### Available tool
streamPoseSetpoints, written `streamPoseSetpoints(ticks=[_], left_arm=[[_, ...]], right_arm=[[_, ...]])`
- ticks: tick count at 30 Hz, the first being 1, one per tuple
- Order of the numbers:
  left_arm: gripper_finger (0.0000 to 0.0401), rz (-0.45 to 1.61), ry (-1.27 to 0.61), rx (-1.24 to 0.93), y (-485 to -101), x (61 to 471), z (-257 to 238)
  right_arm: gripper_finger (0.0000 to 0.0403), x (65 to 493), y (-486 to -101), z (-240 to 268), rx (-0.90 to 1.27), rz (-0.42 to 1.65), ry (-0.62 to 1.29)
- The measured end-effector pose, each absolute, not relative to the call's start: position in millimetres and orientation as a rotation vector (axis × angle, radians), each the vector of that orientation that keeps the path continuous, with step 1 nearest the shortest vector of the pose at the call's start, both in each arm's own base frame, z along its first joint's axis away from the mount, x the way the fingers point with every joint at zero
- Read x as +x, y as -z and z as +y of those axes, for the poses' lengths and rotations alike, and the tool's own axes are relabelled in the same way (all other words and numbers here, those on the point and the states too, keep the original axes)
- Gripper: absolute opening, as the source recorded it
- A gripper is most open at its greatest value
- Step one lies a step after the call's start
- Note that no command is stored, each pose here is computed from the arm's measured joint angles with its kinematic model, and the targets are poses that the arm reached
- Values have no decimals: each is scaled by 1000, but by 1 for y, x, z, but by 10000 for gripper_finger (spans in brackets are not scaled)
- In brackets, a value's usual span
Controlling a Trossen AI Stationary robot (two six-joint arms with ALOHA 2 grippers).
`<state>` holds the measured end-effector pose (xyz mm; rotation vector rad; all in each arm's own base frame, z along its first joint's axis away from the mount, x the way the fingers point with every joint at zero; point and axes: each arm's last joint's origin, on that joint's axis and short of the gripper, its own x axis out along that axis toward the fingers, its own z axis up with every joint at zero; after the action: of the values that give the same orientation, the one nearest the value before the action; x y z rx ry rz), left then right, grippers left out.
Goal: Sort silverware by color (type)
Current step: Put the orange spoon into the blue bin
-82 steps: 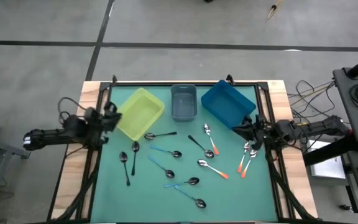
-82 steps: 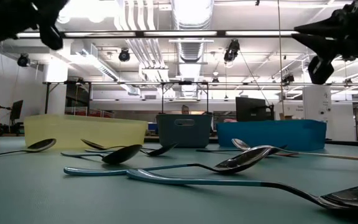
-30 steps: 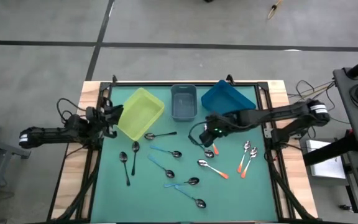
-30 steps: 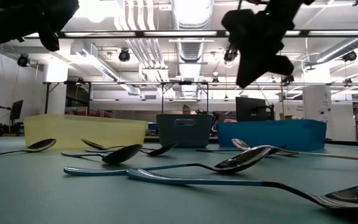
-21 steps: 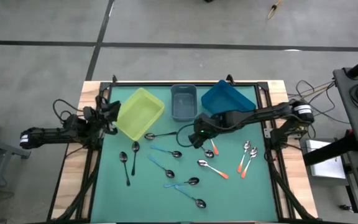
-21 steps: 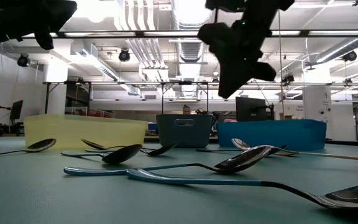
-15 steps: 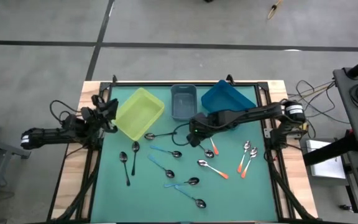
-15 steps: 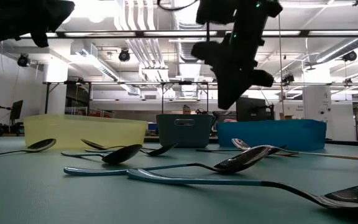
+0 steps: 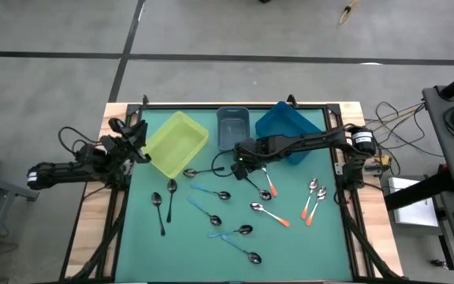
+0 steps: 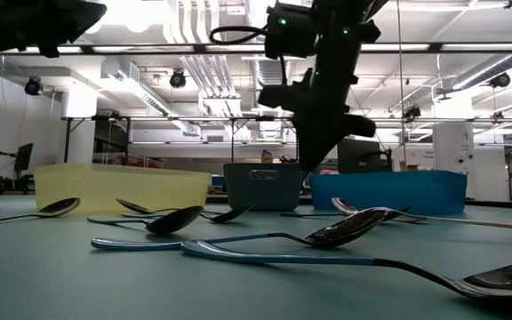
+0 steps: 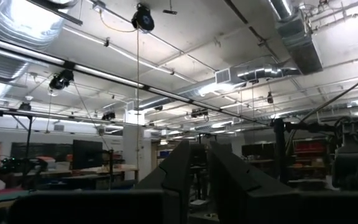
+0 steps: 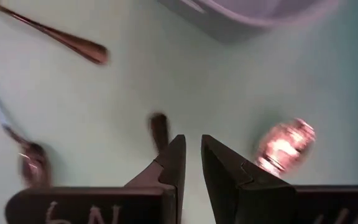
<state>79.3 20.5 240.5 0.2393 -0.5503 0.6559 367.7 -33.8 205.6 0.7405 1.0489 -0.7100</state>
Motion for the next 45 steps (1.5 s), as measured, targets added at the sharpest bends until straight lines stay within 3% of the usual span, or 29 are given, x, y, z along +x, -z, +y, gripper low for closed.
streamPoseSetpoints(ticks=[15,22,34,45], left_arm=[[38,-545,-667,269,-242,79,20],[38,-545,-667,269,-242,79,20],[38,-542,-667,270,-242,79,20],[38,-536,-671,284,-242,79,20]], right_arm=[[44,405,-188,-38,774,822,578],[44,399,-179,-31,949,979,511],[43,352,-170,-16,945,1404,849],[43,356,-170,-18,901,1332,881]])
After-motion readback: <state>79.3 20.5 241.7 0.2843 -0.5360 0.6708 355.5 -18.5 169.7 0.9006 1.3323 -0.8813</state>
